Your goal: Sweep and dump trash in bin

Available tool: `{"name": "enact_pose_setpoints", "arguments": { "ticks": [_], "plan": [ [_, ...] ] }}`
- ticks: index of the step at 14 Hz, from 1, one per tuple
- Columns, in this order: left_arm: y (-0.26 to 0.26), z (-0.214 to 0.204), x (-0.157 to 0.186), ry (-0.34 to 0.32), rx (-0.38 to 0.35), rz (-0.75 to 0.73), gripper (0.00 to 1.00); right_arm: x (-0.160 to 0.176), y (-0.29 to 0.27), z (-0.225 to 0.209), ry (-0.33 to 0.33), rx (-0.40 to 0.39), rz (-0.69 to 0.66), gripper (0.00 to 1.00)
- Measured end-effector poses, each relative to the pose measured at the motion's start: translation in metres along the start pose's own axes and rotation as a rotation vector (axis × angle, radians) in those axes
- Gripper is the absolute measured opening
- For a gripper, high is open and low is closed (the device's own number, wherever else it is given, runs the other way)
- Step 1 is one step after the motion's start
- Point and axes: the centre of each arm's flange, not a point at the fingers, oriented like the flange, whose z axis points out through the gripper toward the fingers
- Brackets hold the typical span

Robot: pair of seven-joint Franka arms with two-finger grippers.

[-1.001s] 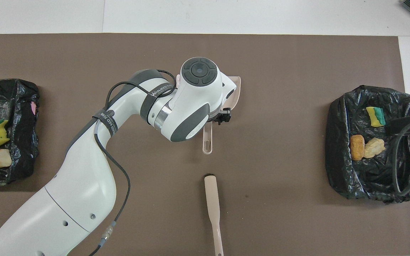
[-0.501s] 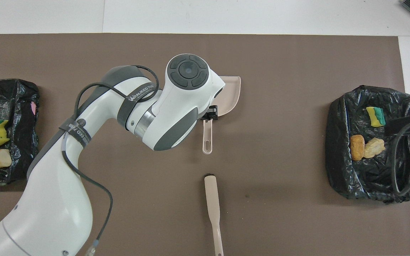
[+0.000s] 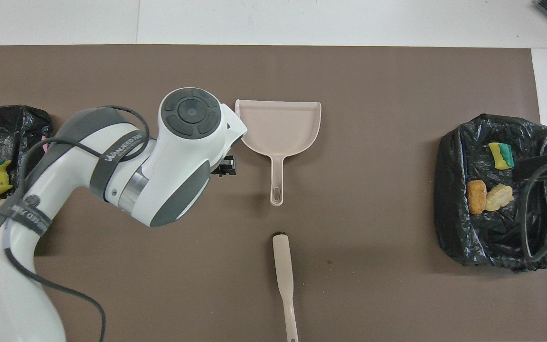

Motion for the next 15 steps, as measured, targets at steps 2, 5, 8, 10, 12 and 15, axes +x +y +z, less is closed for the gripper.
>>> {"name": "enact_pose_setpoints", "arguments": {
  "ticks": [2,5,8,10,12,15],
  "plan": [
    [-0.051,-0.010,-0.008,-0.011,-0.025,0.029,1.00,0.000,0.000,0.000,0.000,0.000,0.000,1.00],
    [-0.134,-0.038,-0.025,0.003,-0.071,0.061,1.00,0.000,0.000,0.000,0.000,0.000,0.000,1.00],
    [-0.184,-0.057,-0.039,0.008,-0.087,0.087,1.00,0.000,0.000,0.000,0.000,0.000,0.000,1.00],
    [-0.214,-0.070,-0.047,0.012,-0.100,0.110,1.00,0.000,0.000,0.000,0.000,0.000,0.000,1.00],
    [-0.245,-0.091,-0.052,0.014,-0.125,0.125,1.00,0.000,0.000,0.000,0.000,0.000,0.000,1.00],
    [-0.280,-0.138,-0.061,0.033,-0.144,0.110,1.00,0.000,0.000,0.000,0.000,0.000,0.000,1.00]
  ]
}}
